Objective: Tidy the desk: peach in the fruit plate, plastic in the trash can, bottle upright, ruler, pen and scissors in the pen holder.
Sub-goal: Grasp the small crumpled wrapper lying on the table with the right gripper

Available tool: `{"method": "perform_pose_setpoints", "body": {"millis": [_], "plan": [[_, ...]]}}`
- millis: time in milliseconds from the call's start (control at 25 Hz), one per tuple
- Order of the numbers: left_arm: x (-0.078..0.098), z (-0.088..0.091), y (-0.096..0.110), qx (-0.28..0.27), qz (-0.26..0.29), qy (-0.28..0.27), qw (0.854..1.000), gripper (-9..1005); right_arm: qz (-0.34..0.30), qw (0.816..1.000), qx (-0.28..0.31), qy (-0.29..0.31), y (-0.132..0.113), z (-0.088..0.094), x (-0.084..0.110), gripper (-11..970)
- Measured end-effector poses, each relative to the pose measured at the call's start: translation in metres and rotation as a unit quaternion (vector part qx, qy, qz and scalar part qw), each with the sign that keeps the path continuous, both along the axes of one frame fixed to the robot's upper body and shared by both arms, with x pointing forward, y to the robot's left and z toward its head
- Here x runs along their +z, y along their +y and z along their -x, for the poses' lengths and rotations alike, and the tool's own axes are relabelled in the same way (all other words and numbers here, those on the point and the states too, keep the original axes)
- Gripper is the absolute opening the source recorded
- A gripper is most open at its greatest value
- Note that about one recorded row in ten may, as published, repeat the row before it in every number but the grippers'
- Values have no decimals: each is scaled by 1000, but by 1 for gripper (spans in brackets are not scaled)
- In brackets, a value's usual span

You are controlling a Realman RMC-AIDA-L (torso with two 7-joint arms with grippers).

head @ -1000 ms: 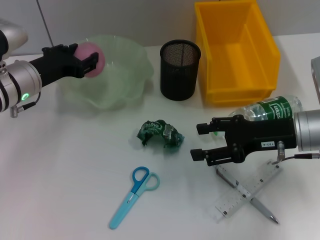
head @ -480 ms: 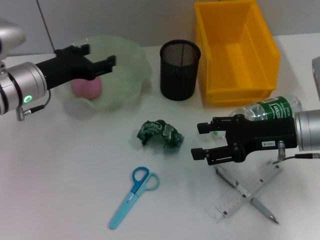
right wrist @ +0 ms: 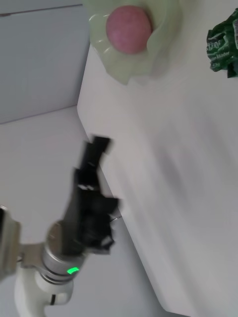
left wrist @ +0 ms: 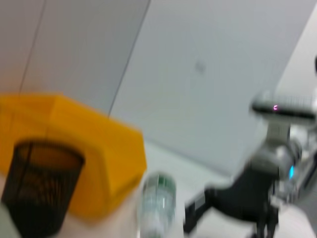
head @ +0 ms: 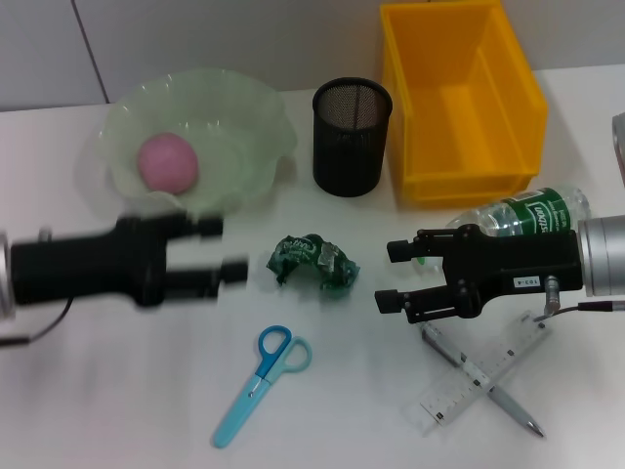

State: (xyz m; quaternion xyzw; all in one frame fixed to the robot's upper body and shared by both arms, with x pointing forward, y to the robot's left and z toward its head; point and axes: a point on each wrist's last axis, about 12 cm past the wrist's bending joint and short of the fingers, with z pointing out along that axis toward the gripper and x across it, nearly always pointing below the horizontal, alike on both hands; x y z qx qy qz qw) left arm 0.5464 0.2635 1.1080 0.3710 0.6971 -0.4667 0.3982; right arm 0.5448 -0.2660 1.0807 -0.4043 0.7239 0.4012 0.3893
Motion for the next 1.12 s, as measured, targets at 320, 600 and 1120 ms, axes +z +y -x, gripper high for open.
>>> {"method": "perform_pose_setpoints", "body": {"millis": [320,600,1120], "plan": [[-26,18,14,0,-70,-16,997,829,8,1000,4,-7,1,-3,2,787],[-31,20,16,7,-79,-21,997,828,21,1000,4,-20,4,-25,42,785],[-34,22,18,18,-81,-13,996,826,266,959,95,4,93,-78,87,781]]}}
